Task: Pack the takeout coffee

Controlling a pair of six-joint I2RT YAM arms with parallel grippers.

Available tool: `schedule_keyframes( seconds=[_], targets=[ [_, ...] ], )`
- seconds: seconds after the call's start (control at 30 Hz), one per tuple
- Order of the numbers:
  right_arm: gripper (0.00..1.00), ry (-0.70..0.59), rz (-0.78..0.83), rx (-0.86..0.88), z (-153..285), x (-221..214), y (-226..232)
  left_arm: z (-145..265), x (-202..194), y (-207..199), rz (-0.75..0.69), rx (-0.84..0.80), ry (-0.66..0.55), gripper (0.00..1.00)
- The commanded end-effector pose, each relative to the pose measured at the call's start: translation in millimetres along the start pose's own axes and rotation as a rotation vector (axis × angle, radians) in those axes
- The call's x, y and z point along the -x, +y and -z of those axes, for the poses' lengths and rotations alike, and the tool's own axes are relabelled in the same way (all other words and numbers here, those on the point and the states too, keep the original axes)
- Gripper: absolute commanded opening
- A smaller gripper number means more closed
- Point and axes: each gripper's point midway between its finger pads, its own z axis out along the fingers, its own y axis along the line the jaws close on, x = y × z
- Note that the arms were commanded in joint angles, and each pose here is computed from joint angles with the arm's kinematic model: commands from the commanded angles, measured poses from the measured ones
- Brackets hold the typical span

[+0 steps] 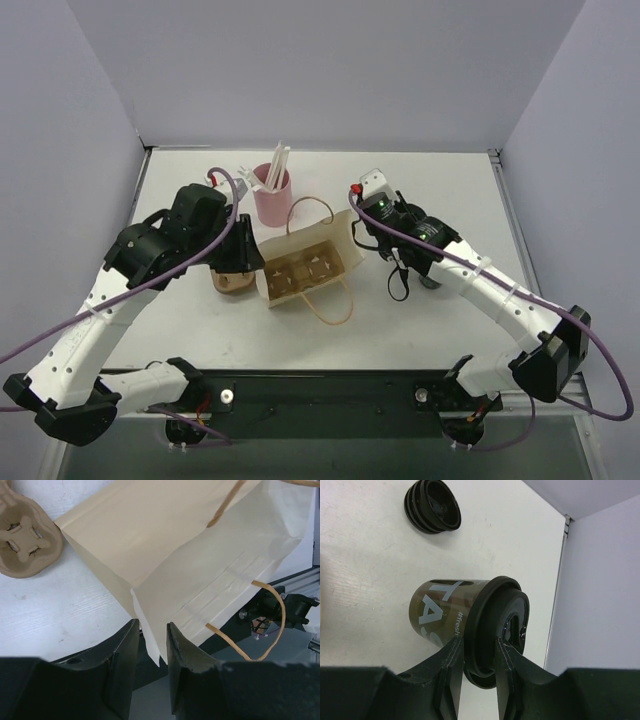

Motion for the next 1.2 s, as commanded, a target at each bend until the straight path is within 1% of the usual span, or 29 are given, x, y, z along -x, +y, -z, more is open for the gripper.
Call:
schedule_keyframes(
  seconds=[0.0, 0.07, 0.17, 0.23, 0.33, 0.47, 0.63, 0.73, 0.87, 0.97, 1.17],
  targets=[
    [0.07, 0.097, 0.005, -0.077, -10.0, -24.9, -1.6, 28.0, 23.0, -8.4, -0.030, -0.040, -0.120, 0.39],
    [0.09, 0.137, 0.036, -0.090, -17.0, -33.8, 2.0, 33.9, 26.1, -6.2, -0.029, -0.033, -0.143, 0.39],
    [0.09, 0.189, 0.033, -0.097, -23.4, -44.8, 8.4, 44.6, 36.9, 4.6, -0.028, 0.021, -0.217, 0.40],
    [0.08, 0.229, 0.041, -0.098, -27.4, -52.7, 12.9, 52.7, 44.7, 16.6, -0.029, 0.078, -0.279, 0.43],
    [0.09, 0.278, 0.051, -0.083, -32.9, -59.4, 20.9, 60.5, 51.0, 33.6, -0.030, 0.158, -0.340, 0.45],
    [0.09, 0.334, 0.074, -0.084, -38.0, -65.5, 29.3, 65.5, 53.6, 54.9, -0.012, 0.270, -0.372, 0.47],
    [0.09, 0.374, 0.105, -0.076, -43.2, -70.2, 41.0, 64.4, 53.4, 72.7, 0.013, 0.365, -0.378, 0.47],
    [0.11, 0.397, 0.128, -0.078, -43.9, -75.9, 46.8, 55.3, 47.7, 80.9, 0.016, 0.402, -0.353, 0.47],
    [0.19, 0.378, 0.149, -0.065, -39.3, -72.0, 56.2, 43.1, 39.9, 86.5, 0.032, 0.422, -0.317, 0.45],
    [0.23, 0.360, 0.148, -0.054, -36.1, -65.9, 59.8, 37.5, 36.7, 88.9, 0.044, 0.429, -0.304, 0.45],
    [0.26, 0.361, 0.146, -0.038, -30.5, -72.0, 69.3, 21.6, 33.2, 87.0, 0.071, 0.405, -0.280, 0.45]
  ],
)
